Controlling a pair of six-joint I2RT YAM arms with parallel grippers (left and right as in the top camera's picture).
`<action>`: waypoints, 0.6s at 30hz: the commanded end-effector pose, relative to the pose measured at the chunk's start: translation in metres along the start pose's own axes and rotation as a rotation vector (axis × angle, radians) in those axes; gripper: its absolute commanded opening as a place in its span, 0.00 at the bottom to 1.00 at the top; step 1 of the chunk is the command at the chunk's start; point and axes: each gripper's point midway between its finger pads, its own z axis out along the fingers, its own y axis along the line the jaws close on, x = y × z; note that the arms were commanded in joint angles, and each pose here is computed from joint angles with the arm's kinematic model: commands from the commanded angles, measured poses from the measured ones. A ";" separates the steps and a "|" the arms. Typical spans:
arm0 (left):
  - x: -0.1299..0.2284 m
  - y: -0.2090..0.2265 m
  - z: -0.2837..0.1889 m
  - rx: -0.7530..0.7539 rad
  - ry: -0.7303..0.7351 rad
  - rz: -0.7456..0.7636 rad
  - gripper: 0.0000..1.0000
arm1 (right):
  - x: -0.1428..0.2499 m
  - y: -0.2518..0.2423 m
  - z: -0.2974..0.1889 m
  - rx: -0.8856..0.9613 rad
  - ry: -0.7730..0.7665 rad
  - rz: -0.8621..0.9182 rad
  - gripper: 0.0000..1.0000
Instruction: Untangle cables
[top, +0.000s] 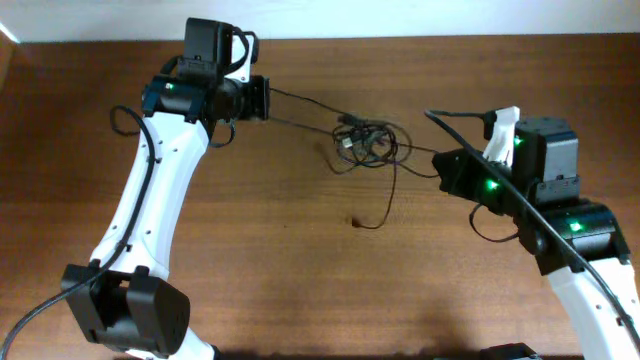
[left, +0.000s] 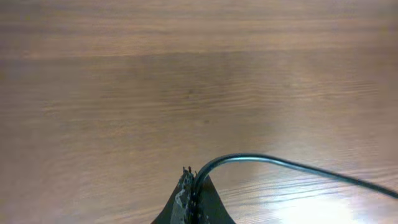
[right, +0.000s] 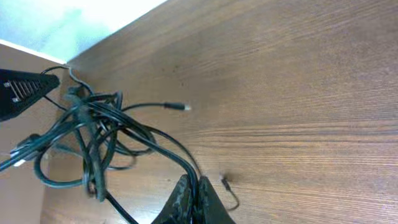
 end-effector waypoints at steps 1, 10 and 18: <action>-0.012 0.081 -0.028 -0.420 -0.062 -0.016 0.00 | -0.014 -0.049 -0.020 0.221 -0.083 0.039 0.04; -0.012 0.071 -0.021 -0.219 -0.046 0.003 0.00 | -0.019 -0.084 -0.044 0.301 -0.023 0.149 0.04; 0.023 -0.161 -0.056 0.743 0.010 0.315 0.01 | -0.021 -0.085 -0.018 0.249 0.045 0.108 0.04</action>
